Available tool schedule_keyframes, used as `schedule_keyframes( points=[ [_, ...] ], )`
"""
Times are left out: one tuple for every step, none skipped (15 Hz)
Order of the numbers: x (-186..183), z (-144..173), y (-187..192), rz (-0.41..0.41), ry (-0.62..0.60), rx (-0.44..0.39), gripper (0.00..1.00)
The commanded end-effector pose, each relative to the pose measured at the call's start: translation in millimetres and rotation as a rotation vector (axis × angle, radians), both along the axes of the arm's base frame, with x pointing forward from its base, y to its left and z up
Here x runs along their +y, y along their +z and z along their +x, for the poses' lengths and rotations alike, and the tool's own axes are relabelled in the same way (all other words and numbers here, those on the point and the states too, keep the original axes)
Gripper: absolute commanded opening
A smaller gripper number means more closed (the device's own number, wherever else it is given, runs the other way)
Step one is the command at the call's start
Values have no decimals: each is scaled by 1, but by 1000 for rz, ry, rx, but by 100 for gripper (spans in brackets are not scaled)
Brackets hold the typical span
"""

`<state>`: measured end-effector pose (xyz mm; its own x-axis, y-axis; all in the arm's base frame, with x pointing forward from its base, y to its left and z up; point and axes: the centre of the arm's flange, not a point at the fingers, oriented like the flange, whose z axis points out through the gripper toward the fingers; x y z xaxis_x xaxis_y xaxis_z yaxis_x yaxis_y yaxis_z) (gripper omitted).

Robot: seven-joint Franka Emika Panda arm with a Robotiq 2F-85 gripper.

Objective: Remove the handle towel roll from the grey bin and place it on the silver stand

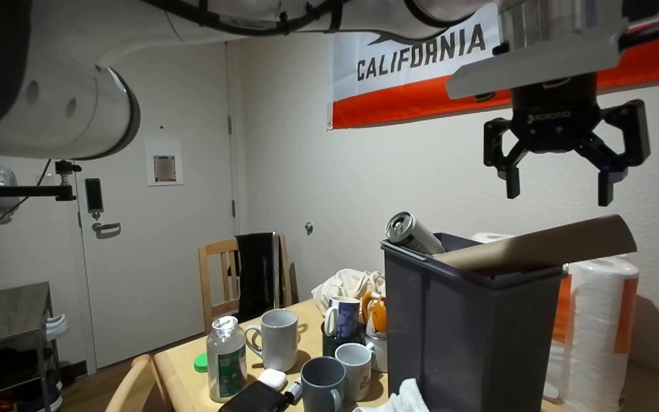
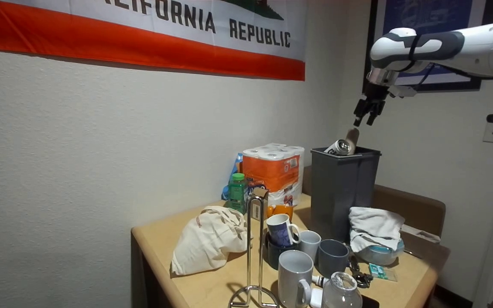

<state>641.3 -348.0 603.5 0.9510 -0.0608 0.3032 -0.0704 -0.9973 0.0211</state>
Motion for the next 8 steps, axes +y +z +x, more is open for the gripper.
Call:
schedule_keyframes(
  points=[
    [-20,25,10,45,-3,-9,100],
    [-21,29,8,50,2,-11,100],
    [-22,32,6,58,7,-12,100],
    [-22,35,4,66,13,-16,100],
    [-21,39,2,79,20,-18,100],
    [-19,42,-1,93,29,-21,100],
    [-17,46,-5,108,36,-21,100],
    [-16,49,-9,121,41,-20,100]
  ],
)
